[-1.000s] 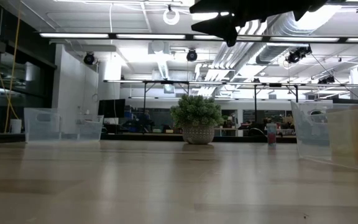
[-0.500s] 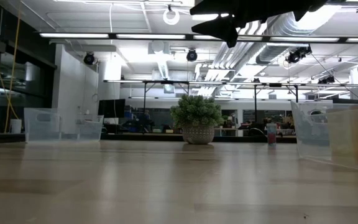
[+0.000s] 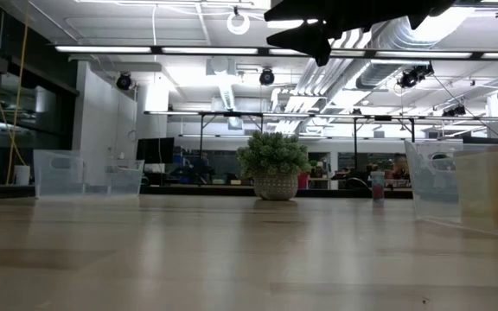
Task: Pick and place medicine bottles into bin by pill shape (circle, oval)
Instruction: Put the yellow tablet bottle into the right transparent bin
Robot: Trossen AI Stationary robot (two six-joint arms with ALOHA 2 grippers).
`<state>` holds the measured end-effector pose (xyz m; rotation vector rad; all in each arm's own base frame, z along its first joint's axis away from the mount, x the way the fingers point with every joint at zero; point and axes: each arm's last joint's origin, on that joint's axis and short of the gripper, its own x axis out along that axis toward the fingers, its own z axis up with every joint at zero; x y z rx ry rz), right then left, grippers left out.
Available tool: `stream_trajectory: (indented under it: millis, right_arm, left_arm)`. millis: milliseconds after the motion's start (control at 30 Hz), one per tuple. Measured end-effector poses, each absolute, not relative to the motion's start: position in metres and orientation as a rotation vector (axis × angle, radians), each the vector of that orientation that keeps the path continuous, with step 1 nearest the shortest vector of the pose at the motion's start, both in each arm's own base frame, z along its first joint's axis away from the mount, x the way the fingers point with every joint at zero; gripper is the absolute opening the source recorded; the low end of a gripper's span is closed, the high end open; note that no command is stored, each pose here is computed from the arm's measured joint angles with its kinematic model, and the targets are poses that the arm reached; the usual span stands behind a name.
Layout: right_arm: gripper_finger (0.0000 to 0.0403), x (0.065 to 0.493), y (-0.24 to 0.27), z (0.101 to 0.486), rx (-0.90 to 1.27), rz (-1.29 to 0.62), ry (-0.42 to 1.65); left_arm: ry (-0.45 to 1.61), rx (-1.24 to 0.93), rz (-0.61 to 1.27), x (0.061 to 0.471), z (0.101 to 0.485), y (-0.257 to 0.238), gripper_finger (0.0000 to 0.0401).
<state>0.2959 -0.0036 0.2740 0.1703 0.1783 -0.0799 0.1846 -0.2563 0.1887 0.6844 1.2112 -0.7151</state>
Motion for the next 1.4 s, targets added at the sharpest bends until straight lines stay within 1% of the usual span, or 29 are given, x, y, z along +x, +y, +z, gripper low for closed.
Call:
stream_trajectory:
  millis: [467, 667, 900, 1067, 1300, 1400]
  right_arm:
    - [0.0226, 0.296, -0.004, 0.274, 0.173, -0.080, 0.179]
    - [0.0226, 0.296, -0.004, 0.274, 0.173, -0.080, 0.179]
    - [0.0226, 0.296, -0.004, 0.274, 0.173, -0.080, 0.179]
    - [0.0226, 0.296, -0.004, 0.274, 0.173, -0.080, 0.179]
    - [0.0226, 0.296, -0.004, 0.274, 0.170, -0.080, 0.179]
    - [0.0226, 0.296, -0.004, 0.274, 0.170, -0.080, 0.179]
  left_arm:
    - [1.190, 0.665, -0.716, 0.186, 0.189, -0.258, 0.0120]
    - [1.190, 0.664, -0.715, 0.186, 0.190, -0.258, 0.0105]
    - [1.191, 0.663, -0.714, 0.186, 0.190, -0.258, 0.0101]
    - [1.204, 0.624, -0.682, 0.185, 0.192, -0.257, 0.0100]
    - [1.160, 0.577, -0.674, 0.184, 0.208, -0.251, 0.0100]
    - [1.124, 0.546, -0.675, 0.183, 0.221, -0.246, 0.0100]
